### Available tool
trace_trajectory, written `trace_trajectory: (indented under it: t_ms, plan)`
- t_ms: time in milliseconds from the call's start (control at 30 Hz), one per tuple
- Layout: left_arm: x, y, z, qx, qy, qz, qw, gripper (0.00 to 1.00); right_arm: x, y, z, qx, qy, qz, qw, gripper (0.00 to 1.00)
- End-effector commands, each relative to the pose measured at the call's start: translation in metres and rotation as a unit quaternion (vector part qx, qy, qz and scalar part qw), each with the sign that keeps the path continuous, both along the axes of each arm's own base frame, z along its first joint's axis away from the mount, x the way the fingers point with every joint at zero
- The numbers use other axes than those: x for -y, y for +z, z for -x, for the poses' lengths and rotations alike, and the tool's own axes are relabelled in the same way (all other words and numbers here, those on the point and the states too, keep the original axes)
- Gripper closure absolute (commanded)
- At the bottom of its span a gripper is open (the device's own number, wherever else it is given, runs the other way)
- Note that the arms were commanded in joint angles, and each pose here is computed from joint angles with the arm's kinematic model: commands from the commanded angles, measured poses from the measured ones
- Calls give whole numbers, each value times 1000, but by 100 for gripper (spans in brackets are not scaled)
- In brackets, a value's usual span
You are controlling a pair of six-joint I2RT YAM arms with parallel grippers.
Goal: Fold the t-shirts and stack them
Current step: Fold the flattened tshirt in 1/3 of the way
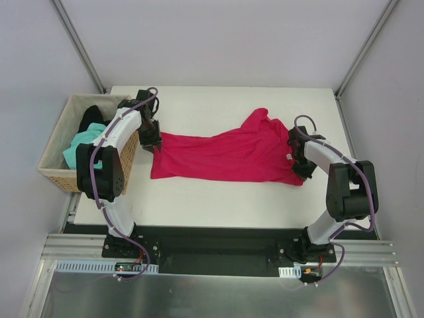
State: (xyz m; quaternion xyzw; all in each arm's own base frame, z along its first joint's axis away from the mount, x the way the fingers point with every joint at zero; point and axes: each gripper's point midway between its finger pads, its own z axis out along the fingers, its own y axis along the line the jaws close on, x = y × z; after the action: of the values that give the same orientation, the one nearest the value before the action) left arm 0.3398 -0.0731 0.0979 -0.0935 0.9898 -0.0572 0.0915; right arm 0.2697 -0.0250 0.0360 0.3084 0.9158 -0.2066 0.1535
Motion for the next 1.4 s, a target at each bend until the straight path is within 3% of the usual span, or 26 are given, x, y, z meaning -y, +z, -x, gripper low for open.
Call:
trace_trajectory:
  t_ms: [0,500,667,1000,1167,1367]
  plan:
    - [2,20,-17,33,6,-2,999,74,8,10,-8,4,-7,16,1000,99]
    - [2,22,-18,37,5,0,999,73,10,12,-13,8,-8,12,1000,99]
    - [2,20,-17,33,6,0,999,74,9,22,-21,15,9,19,1000,77]
    - [3,23,-14,43,9,5,999,72,6,59,-52,49,57,24,997,64]
    - [5,23,-24,49,11,9,999,70,-10,79,-97,70,117,-5,991,60]
    - [10,31,-46,66,10,15,998,69,-26,72,-135,38,165,-34,985,59]
